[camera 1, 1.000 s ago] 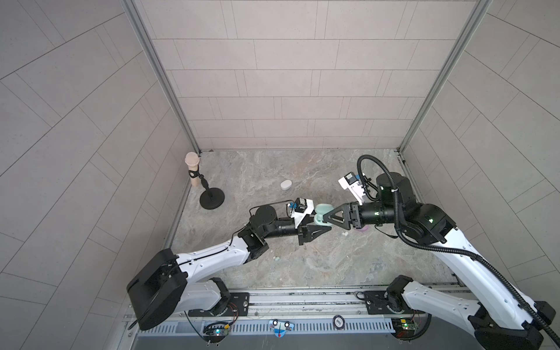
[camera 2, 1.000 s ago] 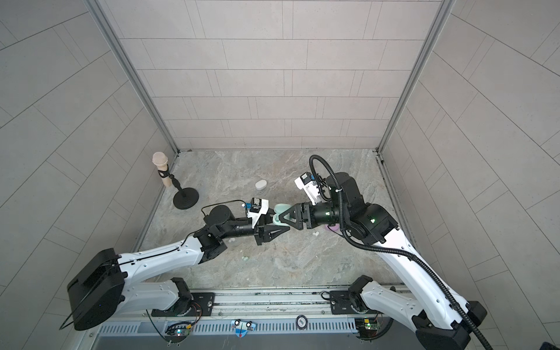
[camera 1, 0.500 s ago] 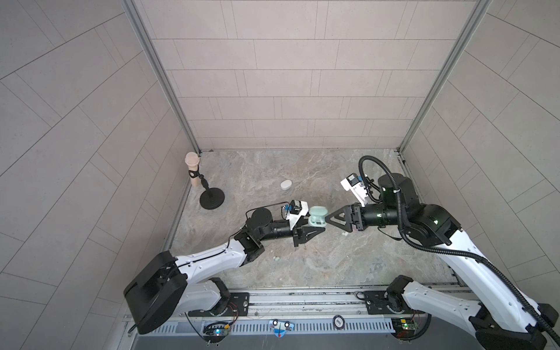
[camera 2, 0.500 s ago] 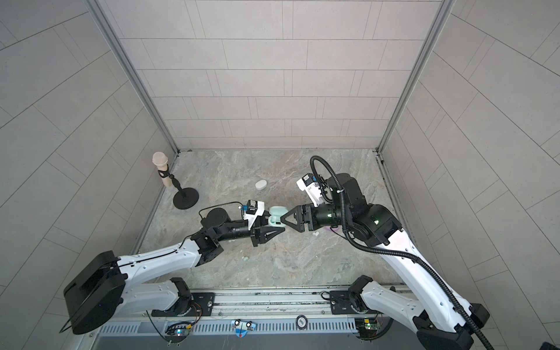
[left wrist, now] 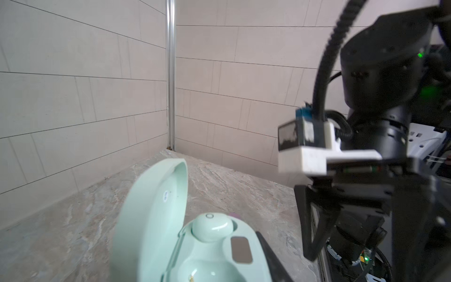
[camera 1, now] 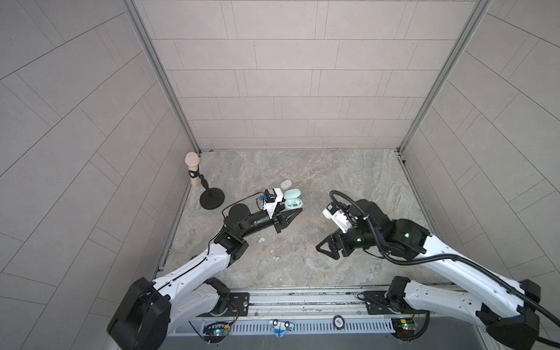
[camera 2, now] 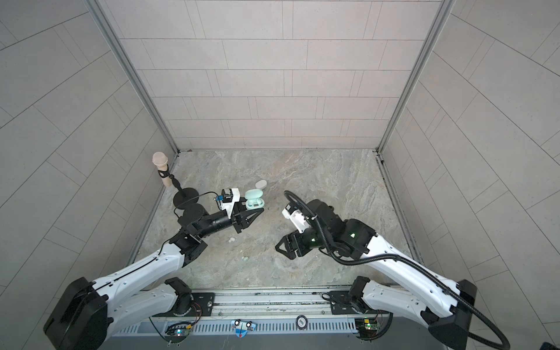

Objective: Insert wireless bluetooth earbuds into charging case
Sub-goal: Rotate the wireless bluetooth earbud at the bottom-center of the table.

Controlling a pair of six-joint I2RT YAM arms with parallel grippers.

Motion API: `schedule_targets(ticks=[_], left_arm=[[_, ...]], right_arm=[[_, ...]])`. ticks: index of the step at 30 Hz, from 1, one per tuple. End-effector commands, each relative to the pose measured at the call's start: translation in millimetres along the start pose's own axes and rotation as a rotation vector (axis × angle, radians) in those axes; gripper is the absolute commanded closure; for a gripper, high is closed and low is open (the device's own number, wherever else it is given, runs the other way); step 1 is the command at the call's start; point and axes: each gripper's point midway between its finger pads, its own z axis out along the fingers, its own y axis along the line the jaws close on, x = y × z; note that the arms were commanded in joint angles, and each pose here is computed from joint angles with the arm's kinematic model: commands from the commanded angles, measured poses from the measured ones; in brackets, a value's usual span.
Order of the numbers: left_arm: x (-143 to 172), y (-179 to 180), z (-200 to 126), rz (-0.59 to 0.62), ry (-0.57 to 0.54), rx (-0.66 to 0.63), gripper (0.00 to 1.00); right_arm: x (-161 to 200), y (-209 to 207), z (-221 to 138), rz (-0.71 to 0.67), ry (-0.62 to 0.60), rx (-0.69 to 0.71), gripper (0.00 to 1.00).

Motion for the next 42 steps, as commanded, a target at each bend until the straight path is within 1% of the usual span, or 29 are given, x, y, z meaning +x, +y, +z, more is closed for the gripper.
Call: schedule_targets(ticks=[1,4,7,9,15,19,23,32,37,42], left_arm=[[-17.4,22.8,-5.1,0.039,-0.021,-0.059,0.93],[-23.7,40.3,-5.1,0.036,-0.028,-0.079,0.92],[-29.6,52.3,-1.5,0.037,-0.028,-0.077,0.92],[-31.7,58.5,0.7,0.036,-0.025,-0.076,0.92],[-35.8,70.5,6.1,0.027,-0.028,-0.067,0.92],[-33.6,73.3,8.4,0.012,-0.028,-0.062,0.92],[-31.2,73.4,9.7,0.003,-0.028,-0.055,0.92],[-31.8,74.8,11.3,-0.009,-0.035,-0.050,0.92],[-31.7,74.5,10.0,-0.007,-0.035,-0.056,0.92],[-31.4,74.7,10.5,-0.006,-0.032,-0.055,0.92]], right_arm=[[-11.7,-4.7,27.0,-0.147,-0.047,0.118,0.21],[-4.2,-3.9,59.1,-0.244,0.037,0.188,0.22],[0.7,-0.7,89.4,-0.325,0.139,0.239,0.27],[3.3,4.2,107.9,-0.395,0.183,0.279,0.28],[7.0,6.0,160.9,-0.473,0.293,0.359,0.29],[6.4,3.1,183.5,-0.508,0.340,0.424,0.31],[5.7,-4.2,197.7,-0.522,0.382,0.476,0.32],[7.4,-13.4,218.8,-0.556,0.475,0.539,0.36],[5.2,-24.7,220.7,-0.553,0.490,0.612,0.38],[-6.4,-42.6,212.7,-0.505,0.454,0.708,0.39]])
